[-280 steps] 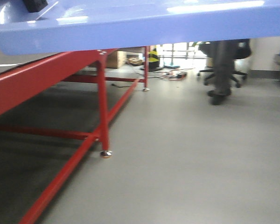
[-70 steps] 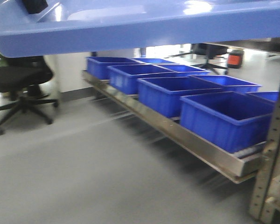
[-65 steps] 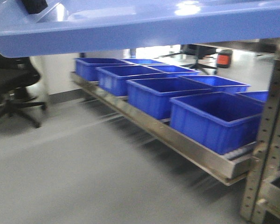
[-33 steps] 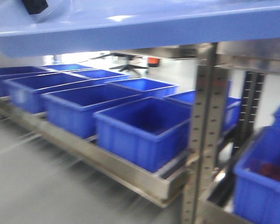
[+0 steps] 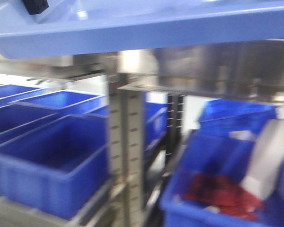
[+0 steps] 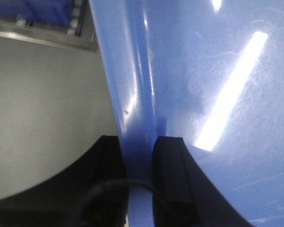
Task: Grab blue tray and place on right shelf
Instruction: 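Carry the tray with both grippers while driving to the shelf rack, then push the tray forward onto the upper roller shelf with both grippers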
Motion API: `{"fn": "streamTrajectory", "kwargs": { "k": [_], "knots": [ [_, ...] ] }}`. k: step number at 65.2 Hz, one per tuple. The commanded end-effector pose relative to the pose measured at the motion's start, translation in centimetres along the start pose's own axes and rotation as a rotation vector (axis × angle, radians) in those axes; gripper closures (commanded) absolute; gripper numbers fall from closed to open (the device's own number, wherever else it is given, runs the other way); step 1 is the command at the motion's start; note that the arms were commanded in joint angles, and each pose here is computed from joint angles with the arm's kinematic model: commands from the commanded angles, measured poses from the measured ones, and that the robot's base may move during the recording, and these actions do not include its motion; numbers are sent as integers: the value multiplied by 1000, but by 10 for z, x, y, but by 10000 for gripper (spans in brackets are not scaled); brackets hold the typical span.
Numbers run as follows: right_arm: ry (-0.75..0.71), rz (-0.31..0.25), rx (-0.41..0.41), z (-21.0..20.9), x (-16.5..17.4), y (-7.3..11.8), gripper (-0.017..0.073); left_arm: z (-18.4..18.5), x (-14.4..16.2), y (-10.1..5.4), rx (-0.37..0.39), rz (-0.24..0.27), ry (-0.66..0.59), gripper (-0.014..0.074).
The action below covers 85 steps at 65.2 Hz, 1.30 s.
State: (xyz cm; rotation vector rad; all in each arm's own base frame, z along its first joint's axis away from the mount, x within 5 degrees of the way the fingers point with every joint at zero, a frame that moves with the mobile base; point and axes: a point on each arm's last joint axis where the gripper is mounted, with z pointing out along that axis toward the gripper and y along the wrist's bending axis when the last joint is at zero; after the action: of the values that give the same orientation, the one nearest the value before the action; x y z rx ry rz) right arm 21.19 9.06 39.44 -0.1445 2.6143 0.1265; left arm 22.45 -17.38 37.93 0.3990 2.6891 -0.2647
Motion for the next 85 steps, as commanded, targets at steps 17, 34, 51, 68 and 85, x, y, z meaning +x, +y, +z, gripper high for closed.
{"fn": "streamTrajectory", "kwargs": {
  "k": [17, 34, 51, 68, 85],
  "knots": [
    [-137, -26, -61, -17, -9, 4, 503, -17, 10, -3, 21, 53, 49, 642],
    [-136, -26, -60, -17, -9, 4, 503, -17, 10, -3, 21, 53, 49, 642],
    [-136, -26, -60, -17, -9, 4, 503, -17, 10, -3, 21, 53, 49, 642],
    [-136, -26, -60, -17, -9, 4, 503, -17, 10, -3, 21, 53, 49, 642],
    [-136, -26, -60, -17, -9, 4, 503, -17, 10, -3, 21, 53, 49, 642]
  ]
}}
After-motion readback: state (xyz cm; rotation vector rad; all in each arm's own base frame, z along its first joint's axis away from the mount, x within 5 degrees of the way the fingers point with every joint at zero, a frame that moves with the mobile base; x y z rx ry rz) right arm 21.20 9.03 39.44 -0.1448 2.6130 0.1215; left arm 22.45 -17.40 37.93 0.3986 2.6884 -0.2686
